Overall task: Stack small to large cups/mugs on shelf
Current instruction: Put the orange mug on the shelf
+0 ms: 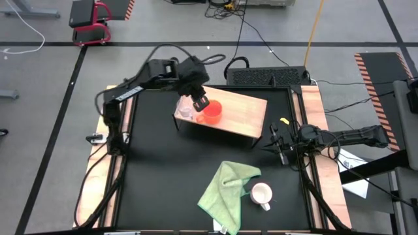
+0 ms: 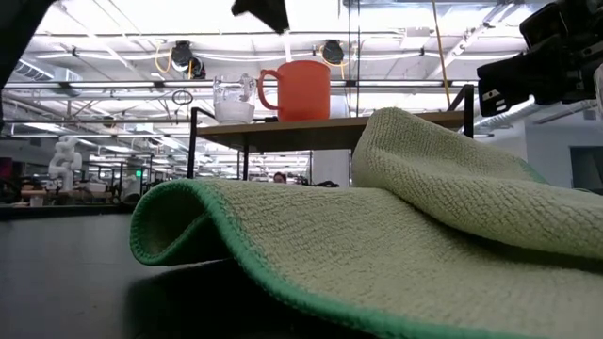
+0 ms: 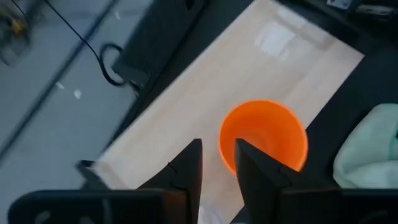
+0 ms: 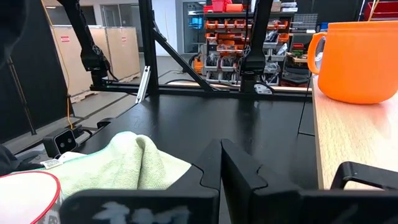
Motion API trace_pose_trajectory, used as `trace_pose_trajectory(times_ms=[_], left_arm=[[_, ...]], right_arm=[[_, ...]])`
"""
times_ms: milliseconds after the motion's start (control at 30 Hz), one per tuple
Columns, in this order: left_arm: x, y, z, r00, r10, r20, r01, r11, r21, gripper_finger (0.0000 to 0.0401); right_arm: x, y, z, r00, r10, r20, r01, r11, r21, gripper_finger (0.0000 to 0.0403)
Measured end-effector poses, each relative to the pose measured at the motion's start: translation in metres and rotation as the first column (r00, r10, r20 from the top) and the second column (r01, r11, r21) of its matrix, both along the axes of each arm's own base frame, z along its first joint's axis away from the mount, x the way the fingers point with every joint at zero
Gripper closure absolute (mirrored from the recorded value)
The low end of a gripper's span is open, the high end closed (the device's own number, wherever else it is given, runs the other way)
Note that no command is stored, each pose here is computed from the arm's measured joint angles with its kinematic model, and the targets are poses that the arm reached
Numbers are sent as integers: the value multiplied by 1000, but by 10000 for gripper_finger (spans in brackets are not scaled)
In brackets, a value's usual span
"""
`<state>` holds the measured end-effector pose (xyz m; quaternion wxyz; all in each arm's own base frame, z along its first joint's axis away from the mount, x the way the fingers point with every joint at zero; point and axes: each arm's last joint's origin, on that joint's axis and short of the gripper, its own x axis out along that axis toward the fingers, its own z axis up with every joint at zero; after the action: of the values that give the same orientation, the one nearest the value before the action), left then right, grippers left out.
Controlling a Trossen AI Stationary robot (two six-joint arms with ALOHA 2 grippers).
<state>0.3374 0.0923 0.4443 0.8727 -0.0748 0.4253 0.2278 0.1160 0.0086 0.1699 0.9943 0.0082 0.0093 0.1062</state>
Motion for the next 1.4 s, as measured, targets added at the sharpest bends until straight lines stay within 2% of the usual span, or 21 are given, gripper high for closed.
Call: trace_pose_trajectory(times_ms=[100, 267, 467, 567, 667, 967, 1400], left_arm=[[-13, -18, 16, 1000, -13, 27, 11, 996, 94, 327], [-36, -45, 43, 996, -36, 83, 14, 967, 253, 390], [-60, -70, 67, 980, -102, 170, 39, 939, 343, 398], [-71, -80, 73, 980, -84, 179, 6, 916, 400, 399], [-81, -85, 79, 978, -74, 194, -16, 904, 428, 399], [-108, -93, 92, 974, -120, 192, 10, 870, 493, 400], [-150, -75, 116, 957, -138, 255, -32, 823, 568, 400]], right_arm=[[0, 0, 0, 1000, 0, -3, 0, 1000, 0, 403], [0, 0, -1, 1000, 0, -7, 0, 1000, 0, 403], [0, 0, -1, 1000, 0, -8, 0, 1000, 0, 403], [0, 0, -1, 1000, 0, -9, 0, 1000, 7, 403], [0, 0, -1, 1000, 0, -9, 0, 1000, 8, 403], [0, 0, -1, 1000, -1, -12, 1, 1000, 26, 403], [0, 0, -1, 1000, 0, -17, 1, 999, 48, 403]])
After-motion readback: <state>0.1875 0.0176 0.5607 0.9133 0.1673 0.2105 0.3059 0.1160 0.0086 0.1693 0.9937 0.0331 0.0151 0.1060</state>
